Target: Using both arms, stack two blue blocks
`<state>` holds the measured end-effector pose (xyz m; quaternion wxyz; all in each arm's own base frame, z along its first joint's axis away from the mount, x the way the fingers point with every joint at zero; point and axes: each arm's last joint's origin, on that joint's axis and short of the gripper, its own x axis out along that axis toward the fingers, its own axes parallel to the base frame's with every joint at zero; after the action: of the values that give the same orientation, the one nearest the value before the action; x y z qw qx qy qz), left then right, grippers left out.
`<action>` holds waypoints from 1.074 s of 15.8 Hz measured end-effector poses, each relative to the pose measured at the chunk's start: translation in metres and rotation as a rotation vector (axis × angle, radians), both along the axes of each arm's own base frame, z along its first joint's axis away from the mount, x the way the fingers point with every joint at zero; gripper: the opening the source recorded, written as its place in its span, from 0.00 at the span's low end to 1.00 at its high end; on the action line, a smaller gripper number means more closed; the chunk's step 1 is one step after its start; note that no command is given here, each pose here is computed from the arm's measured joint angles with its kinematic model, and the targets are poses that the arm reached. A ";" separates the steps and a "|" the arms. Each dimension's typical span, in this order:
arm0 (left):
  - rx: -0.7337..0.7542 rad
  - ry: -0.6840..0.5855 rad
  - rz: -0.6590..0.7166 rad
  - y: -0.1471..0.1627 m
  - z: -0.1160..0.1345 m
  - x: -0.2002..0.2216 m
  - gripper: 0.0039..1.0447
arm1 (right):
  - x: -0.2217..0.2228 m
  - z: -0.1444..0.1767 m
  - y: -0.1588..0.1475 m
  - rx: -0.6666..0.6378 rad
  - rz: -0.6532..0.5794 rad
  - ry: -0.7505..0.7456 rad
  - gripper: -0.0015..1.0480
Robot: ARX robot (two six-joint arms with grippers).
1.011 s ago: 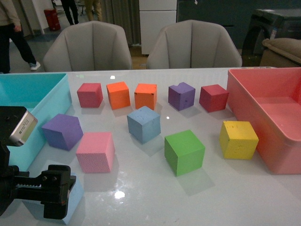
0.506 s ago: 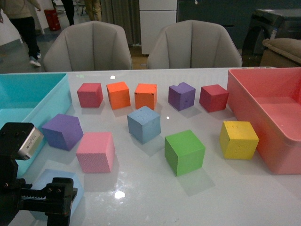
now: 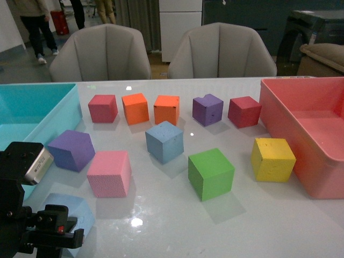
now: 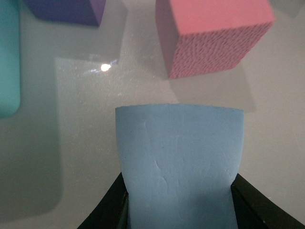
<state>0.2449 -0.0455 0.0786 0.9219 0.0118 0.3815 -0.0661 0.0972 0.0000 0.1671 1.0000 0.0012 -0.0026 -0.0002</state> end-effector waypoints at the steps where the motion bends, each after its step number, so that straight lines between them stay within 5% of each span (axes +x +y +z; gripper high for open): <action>1: -0.004 -0.023 -0.015 -0.004 0.011 -0.002 0.39 | 0.000 0.000 0.000 0.000 0.000 0.000 0.94; 8: -0.016 -0.131 -0.147 -0.081 0.081 0.040 0.37 | 0.000 0.000 0.000 0.000 0.000 0.000 0.94; 12: -0.023 -0.084 -0.175 -0.134 0.082 0.088 0.37 | 0.000 0.000 0.000 0.000 0.000 0.000 0.94; 17: -0.016 -0.080 -0.081 -0.151 0.087 0.150 0.37 | 0.000 0.000 0.000 0.000 0.000 0.000 0.94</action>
<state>0.3948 -0.1968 0.1652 0.9331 0.0225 0.3430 -0.1059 0.0972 0.0000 0.1671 1.0000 0.0012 -0.0024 -0.0002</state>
